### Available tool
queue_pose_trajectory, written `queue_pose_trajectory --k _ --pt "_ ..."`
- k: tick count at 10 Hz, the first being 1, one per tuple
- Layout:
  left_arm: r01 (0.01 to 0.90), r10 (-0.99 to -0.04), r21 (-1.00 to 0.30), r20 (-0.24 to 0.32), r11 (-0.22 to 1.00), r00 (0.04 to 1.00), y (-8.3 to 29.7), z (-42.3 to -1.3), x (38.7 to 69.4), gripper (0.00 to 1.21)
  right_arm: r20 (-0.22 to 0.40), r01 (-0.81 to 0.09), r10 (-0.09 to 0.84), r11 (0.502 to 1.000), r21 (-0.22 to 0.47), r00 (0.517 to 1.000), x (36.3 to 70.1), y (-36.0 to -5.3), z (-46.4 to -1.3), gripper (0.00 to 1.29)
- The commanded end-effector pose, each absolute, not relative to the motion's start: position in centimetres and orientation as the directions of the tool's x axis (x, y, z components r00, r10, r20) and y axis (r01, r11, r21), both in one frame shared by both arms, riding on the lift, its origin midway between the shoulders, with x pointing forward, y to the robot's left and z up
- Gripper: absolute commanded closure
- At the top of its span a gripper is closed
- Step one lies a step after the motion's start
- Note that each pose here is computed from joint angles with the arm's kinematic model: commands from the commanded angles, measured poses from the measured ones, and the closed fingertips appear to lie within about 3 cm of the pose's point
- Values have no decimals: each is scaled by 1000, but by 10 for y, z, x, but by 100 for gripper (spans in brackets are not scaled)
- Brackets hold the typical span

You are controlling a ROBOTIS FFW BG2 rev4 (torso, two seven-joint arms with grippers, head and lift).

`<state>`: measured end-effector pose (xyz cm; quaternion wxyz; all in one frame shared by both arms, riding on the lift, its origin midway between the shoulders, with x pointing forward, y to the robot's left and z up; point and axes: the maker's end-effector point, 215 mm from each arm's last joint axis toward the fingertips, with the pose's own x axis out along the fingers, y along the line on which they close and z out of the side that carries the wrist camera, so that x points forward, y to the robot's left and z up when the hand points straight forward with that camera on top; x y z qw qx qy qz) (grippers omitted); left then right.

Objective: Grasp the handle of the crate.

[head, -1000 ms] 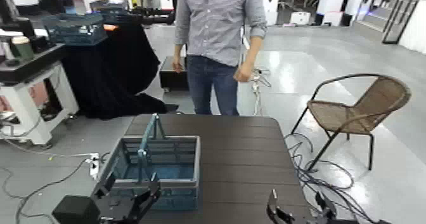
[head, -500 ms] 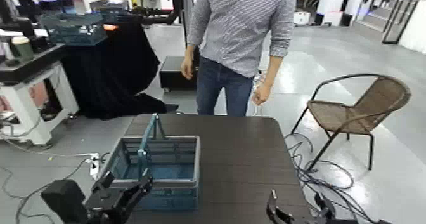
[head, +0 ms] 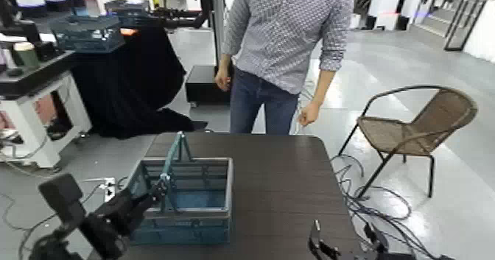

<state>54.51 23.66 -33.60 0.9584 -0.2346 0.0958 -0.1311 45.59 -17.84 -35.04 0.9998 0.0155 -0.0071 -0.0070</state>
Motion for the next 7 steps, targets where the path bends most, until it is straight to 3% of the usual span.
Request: queue_pose_trajectory --k 1,7 --pt "229 -360 -505 -176 832 916 255 -329 559 11 12 12 -12 999 33 1000 456 -177 -351 15" --pt "263 -539 -666 -246 698 806 264 -335 588 11 12 7 -7 999 32 1000 458 -175 -350 15"
